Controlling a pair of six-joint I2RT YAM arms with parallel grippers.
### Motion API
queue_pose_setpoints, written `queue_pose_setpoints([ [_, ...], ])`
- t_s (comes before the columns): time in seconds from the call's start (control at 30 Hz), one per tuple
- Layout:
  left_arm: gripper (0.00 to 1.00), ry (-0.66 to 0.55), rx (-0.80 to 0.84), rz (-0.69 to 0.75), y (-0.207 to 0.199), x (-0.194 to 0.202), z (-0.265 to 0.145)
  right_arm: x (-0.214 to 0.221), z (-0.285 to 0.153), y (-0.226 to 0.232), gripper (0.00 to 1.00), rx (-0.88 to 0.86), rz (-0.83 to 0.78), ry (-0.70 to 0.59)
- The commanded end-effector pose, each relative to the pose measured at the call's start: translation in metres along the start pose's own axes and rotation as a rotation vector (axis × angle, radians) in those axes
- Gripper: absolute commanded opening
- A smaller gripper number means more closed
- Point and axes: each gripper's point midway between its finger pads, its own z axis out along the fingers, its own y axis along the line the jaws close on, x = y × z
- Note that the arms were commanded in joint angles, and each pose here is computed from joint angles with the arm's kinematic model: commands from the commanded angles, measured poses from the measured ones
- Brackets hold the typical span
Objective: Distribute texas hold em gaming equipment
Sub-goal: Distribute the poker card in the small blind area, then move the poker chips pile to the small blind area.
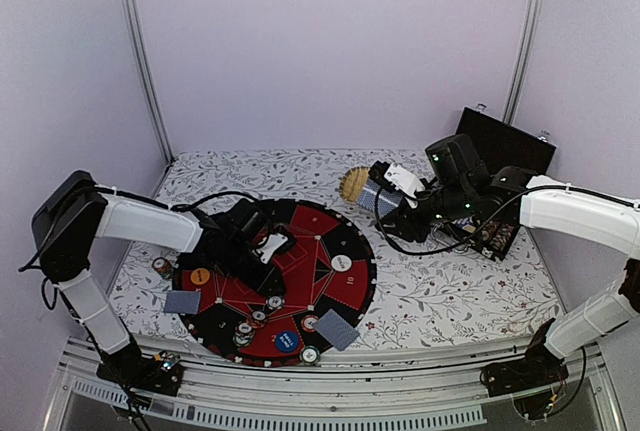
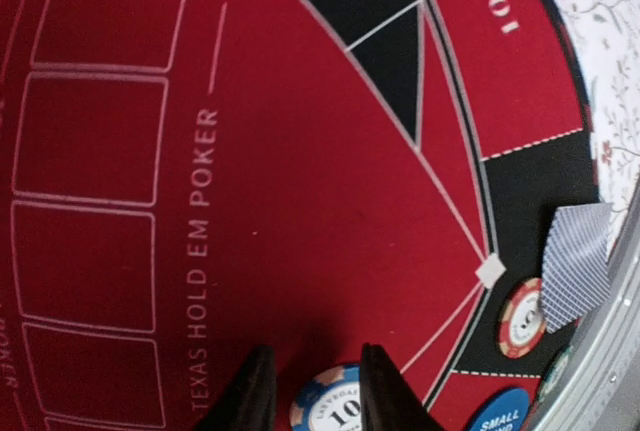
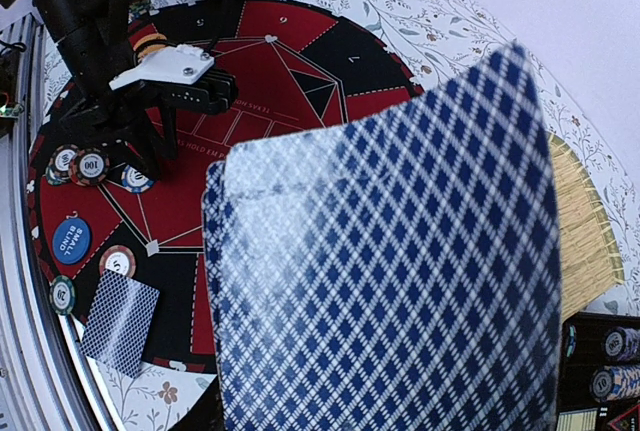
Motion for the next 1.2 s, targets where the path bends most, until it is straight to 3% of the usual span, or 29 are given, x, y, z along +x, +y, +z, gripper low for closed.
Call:
queue_pose_setpoints([
  [0.0, 0.28, 0.047, -0.073, -0.011, 0.014, 0.019, 0.011, -0.010, -0.008, 0.002, 0.43, -0.006, -0.007, -0.042],
  [0.23, 0.25, 0.178, -0.016, 0.014, -0.017, 0.067, 0.011, -0.011, -0.007, 0.002, 0.43, -0.008, -0.009, -0.043],
  [0.47, 0.20, 0.293, -0.009, -0.089, -0.024, 0.114, 0.000, -0.010, -0.005, 0.003, 0.43, -0.017, -0.013, -0.043],
  [0.9, 0.19, 0.423, 0.032, -0.160, -0.055, 0.142, -0.020, -0.011, -0.005, 0.003, 0.43, -0.023, -0.019, -0.045],
  [1.03, 0.21, 0.378, 0.033, -0.135, -0.058, 0.130, -0.028, -0.012, -0.004, 0.004, 0.43, -0.027, -0.019, -0.047],
  [1.17, 0.23, 0.210, 0.072, -0.062, -0.075, 0.078, -0.040, -0.015, -0.003, 0.006, 0.44, -0.042, -0.018, -0.051],
])
